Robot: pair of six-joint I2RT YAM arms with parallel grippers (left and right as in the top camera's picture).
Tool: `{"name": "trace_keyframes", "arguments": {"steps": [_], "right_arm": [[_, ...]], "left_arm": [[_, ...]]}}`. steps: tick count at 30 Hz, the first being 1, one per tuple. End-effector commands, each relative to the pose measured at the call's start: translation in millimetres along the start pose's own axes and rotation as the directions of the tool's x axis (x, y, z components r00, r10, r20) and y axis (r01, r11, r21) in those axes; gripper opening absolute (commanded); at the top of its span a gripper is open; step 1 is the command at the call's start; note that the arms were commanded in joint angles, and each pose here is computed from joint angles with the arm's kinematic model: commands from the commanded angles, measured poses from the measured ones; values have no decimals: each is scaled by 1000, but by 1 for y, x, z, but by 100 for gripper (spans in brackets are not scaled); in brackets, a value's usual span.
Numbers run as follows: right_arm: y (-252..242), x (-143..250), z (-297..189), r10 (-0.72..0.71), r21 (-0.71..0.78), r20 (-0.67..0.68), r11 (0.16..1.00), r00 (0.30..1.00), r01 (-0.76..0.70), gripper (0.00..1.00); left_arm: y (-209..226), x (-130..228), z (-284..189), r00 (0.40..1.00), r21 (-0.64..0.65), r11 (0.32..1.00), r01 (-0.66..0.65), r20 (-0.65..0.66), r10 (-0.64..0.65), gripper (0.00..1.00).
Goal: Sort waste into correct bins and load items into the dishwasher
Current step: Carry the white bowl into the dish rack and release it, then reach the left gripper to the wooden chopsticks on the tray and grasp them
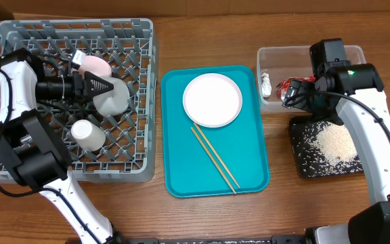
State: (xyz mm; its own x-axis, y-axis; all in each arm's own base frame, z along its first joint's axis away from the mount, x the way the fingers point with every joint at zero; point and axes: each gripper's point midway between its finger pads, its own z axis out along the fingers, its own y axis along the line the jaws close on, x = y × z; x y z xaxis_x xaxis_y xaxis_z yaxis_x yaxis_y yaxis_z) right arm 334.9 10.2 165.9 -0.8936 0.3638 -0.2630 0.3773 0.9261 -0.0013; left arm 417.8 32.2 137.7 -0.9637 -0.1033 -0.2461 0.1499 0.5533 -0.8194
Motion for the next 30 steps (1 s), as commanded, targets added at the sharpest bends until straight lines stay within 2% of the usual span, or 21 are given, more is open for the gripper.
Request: {"name": "trace_keyframes", "arguments": {"steps": [1, 4, 5, 6, 9, 12, 14, 20, 25, 28, 30], "right_arm": [[0, -9, -14, 4, -11, 52, 1000, 999, -3, 100], [0, -9, -14, 4, -11, 52, 1000, 999, -3, 100], [0, -9, -14, 4, -11, 52, 1000, 999, -3, 100], [0, -9, -14, 4, -11, 52, 1000, 999, -3, 100], [0, -9, -14, 4, -11, 52, 1000, 999, -3, 100], [0, -9, -14, 4, -11, 52, 1000, 999, -3, 100], [0, -9, -14, 4, -11, 52, 1000, 999, -3, 100], [0, -9, -14, 4, -10, 52, 1000, 999, -3, 100], [0, -9, -14, 5, -10, 51, 1000, 999, -4, 100], [-2, -9, -14, 17, -7, 47, 1000, 999, -17, 100], [-6, -9, -14, 50, -4, 43, 999, 998, -50, 100]], "left_arm": [[-28, -18, -24, 992, -53, 992, -113, 48, 116, 72], [-55, -27, -37, 977, -85, 978, -192, 77, 199, 81], [-64, -28, -40, 972, -96, 972, -213, 84, 221, 88], [-76, -30, -44, 965, -116, 965, -235, 89, 245, 100], [-92, -28, -49, 954, -191, 943, -273, 71, 291, 100], [-93, -25, -51, 959, -348, 901, -259, 14, 282, 100], [-88, -25, -49, 966, -406, 882, -240, -7, 260, 100], [-96, -24, -35, 973, -397, 892, -218, -16, 230, 100], [-107, -19, -5, 968, -427, 869, -250, -93, 233, 100], [-112, -12, 15, 975, -491, 843, -221, -133, 178, 100], [-120, -5, 31, 987, -517, 842, -150, -127, 98, 100]]}}
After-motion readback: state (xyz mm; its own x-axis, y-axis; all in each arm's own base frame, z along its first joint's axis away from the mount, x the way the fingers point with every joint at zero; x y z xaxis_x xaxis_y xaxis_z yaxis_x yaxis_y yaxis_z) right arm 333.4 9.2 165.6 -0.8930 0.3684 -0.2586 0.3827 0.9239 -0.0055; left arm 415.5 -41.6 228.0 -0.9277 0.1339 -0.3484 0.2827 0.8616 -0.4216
